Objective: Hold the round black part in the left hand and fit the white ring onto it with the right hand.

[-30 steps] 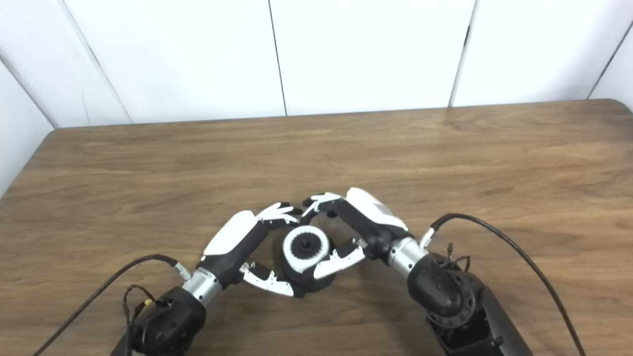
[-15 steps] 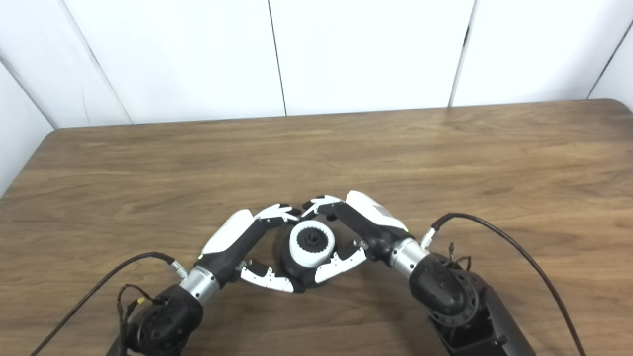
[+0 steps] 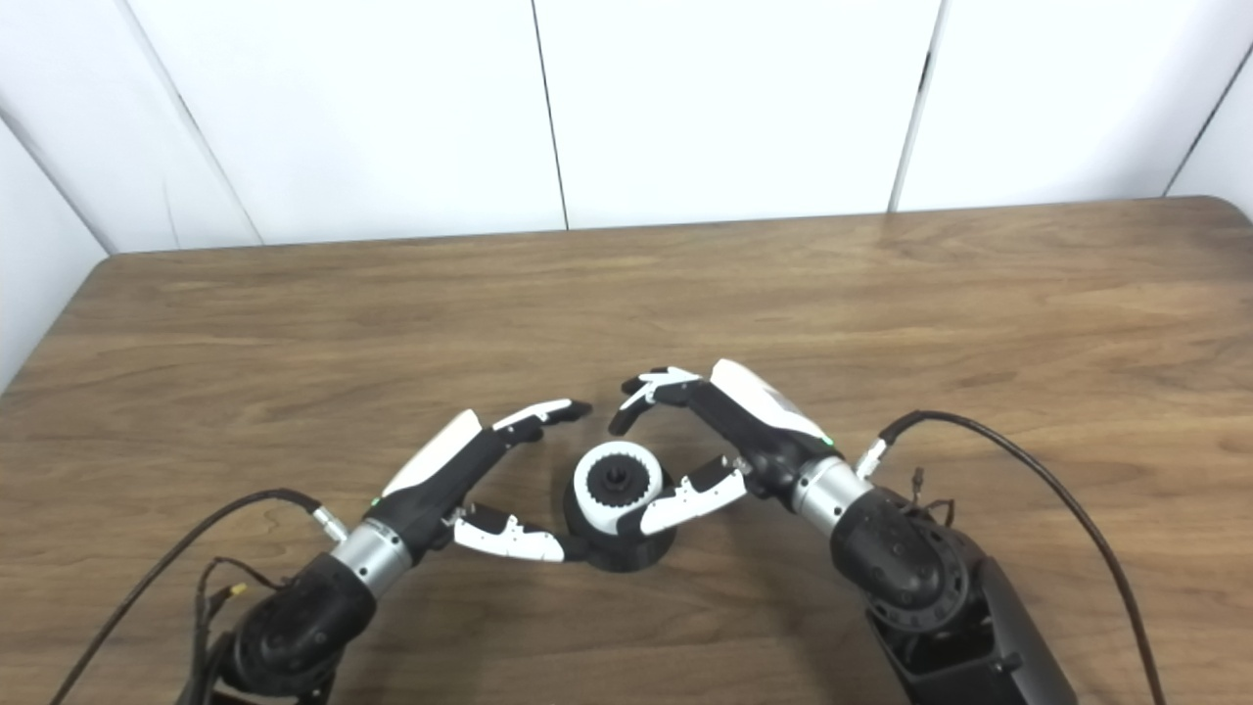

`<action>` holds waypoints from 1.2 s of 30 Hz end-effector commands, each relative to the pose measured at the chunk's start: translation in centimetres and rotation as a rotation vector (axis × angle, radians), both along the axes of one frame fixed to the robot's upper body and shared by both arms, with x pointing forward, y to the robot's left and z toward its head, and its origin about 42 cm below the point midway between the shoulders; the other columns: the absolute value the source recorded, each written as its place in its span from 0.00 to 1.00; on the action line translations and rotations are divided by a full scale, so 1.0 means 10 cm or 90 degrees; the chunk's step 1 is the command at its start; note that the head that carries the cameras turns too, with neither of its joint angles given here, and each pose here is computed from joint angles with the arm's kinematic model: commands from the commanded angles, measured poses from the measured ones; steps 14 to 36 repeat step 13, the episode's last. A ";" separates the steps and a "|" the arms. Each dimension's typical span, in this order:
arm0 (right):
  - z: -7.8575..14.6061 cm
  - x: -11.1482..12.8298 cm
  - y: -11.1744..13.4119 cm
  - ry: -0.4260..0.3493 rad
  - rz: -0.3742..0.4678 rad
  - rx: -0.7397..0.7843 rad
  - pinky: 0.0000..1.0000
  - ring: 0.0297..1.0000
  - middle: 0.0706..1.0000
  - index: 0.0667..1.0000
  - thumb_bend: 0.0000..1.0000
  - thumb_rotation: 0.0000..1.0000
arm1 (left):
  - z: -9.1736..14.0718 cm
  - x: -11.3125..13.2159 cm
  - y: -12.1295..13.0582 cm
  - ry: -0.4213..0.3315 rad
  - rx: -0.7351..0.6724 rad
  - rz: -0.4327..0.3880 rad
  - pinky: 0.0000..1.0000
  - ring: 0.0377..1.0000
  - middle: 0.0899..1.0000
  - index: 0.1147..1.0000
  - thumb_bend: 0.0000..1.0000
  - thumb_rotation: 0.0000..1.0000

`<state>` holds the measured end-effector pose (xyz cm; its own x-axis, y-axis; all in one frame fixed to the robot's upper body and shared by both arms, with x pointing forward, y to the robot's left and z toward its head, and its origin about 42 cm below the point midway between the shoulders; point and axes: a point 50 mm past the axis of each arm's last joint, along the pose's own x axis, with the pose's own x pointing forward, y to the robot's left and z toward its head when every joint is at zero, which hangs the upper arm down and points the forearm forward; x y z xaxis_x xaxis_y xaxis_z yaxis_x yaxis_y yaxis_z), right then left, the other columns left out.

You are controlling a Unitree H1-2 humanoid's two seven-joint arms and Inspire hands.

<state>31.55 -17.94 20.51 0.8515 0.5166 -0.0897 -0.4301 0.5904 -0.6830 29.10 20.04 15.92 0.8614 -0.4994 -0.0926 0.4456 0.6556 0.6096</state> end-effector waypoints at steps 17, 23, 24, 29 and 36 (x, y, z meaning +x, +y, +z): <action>0.20 0.14 -0.30 -0.047 -0.093 0.101 0.87 0.90 0.87 0.75 0.84 0.52 | 0.22 -0.07 0.61 -0.052 -0.135 0.132 0.86 0.92 0.93 0.92 1.00 0.52; 0.20 0.14 -0.30 -0.047 -0.093 0.101 0.87 0.90 0.87 0.75 0.84 0.52 | 0.22 -0.07 0.61 -0.052 -0.135 0.132 0.86 0.92 0.93 0.92 1.00 0.52; 0.20 0.14 -0.30 -0.047 -0.093 0.101 0.87 0.90 0.87 0.75 0.84 0.52 | 0.22 -0.07 0.61 -0.052 -0.135 0.132 0.86 0.92 0.93 0.92 1.00 0.52; 0.20 0.14 -0.30 -0.047 -0.093 0.101 0.87 0.90 0.87 0.75 0.84 0.52 | 0.22 -0.07 0.61 -0.052 -0.135 0.132 0.86 0.92 0.93 0.92 1.00 0.52; 0.20 0.14 -0.30 -0.047 -0.093 0.101 0.87 0.90 0.87 0.75 0.84 0.52 | 0.22 -0.07 0.61 -0.052 -0.135 0.132 0.86 0.92 0.93 0.92 1.00 0.52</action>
